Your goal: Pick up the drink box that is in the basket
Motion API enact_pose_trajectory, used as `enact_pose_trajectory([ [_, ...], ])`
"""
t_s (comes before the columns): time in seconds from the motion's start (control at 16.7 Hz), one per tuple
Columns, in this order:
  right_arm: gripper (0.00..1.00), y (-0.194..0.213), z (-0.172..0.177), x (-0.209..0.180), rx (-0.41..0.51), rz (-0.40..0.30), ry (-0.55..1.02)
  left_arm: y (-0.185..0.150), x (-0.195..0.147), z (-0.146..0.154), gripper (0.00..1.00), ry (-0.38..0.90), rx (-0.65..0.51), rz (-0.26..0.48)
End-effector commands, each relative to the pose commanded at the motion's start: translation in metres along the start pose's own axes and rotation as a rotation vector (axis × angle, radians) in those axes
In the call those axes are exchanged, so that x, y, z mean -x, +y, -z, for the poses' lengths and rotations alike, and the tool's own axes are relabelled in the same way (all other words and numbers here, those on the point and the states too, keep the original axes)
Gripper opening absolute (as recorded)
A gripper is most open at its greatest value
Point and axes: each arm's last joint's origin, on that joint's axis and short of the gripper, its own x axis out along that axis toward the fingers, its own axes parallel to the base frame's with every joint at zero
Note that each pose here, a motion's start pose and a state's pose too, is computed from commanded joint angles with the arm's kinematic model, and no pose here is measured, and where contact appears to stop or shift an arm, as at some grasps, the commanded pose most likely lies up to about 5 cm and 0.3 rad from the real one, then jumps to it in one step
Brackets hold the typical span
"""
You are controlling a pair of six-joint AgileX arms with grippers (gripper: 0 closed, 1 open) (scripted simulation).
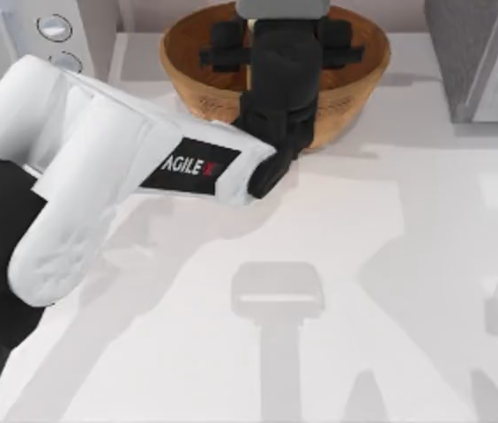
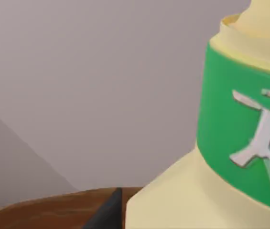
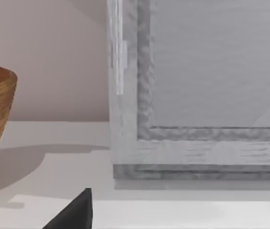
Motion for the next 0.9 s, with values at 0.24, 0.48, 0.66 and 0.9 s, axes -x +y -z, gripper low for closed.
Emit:
enact_pose_trajectory([
  [0.24, 1.00, 0.0000, 0.0000, 0.0000, 0.000, 0.000, 0.000, 0.0000, 0.0000, 0.0000, 0.32, 0.000, 0.000, 0.000],
  [0.48, 1.00, 0.0000, 0.0000, 0.0000, 0.000, 0.000, 0.000, 0.0000, 0.0000, 0.0000, 0.02, 0.000, 0.000, 0.000],
  [0.66, 1.00, 0.0000, 0.0000, 0.0000, 0.000, 0.000, 0.000, 0.0000, 0.0000, 0.0000, 0.00, 0.000, 0.000, 0.000],
  [0.9, 1.00, 0.0000, 0.0000, 0.0000, 0.000, 0.000, 0.000, 0.0000, 0.0000, 0.0000, 0.00, 0.000, 0.000, 0.000],
])
